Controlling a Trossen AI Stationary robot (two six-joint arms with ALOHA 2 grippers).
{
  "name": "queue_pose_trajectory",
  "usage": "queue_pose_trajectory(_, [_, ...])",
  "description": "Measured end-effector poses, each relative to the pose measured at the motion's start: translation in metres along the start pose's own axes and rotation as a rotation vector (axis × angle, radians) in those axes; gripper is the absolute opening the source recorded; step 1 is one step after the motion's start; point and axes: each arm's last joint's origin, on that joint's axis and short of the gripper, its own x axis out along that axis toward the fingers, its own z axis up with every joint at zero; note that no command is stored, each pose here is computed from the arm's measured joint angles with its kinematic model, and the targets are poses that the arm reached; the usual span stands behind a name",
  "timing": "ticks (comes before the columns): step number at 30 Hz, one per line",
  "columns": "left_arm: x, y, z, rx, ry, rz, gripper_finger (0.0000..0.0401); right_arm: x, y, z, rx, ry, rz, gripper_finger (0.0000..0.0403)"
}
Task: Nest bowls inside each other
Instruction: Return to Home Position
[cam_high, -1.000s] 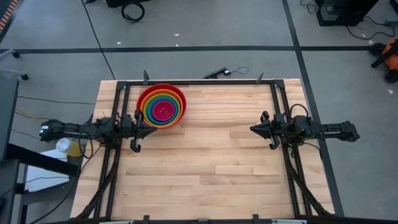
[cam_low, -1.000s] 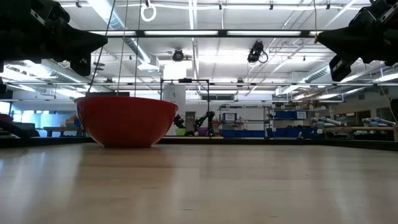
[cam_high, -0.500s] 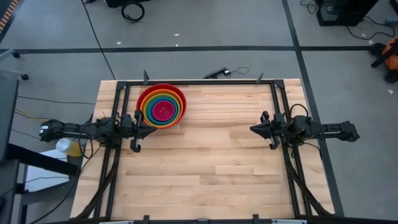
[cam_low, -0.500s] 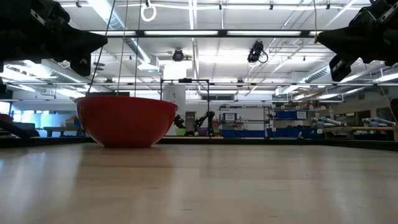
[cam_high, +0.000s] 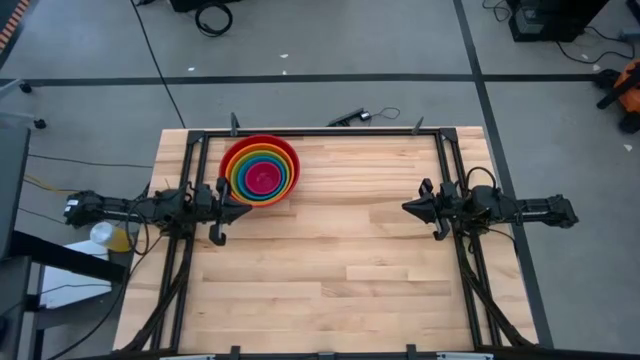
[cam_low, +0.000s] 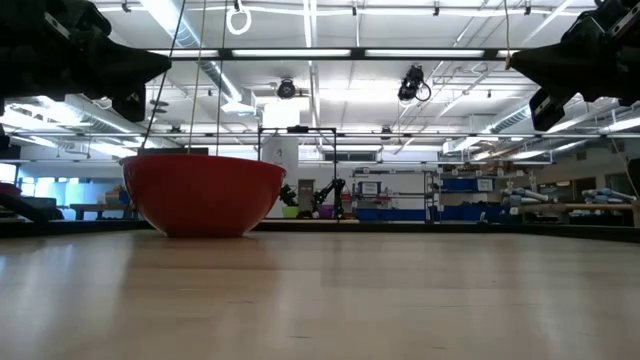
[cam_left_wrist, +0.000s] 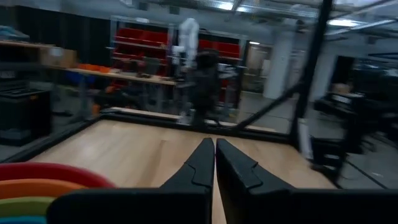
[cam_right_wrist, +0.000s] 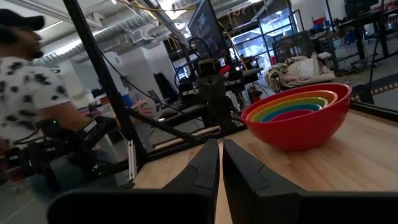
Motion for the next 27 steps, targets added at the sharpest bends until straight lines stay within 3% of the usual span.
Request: queue_pose_trajectory(27, [-0.0004, -0.0038, -0.0002, -0.005, 0.003, -0.035, 0.002, 0.0, 0.0001, 0.0003, 0.0, -0.003, 0.001, 0.0029])
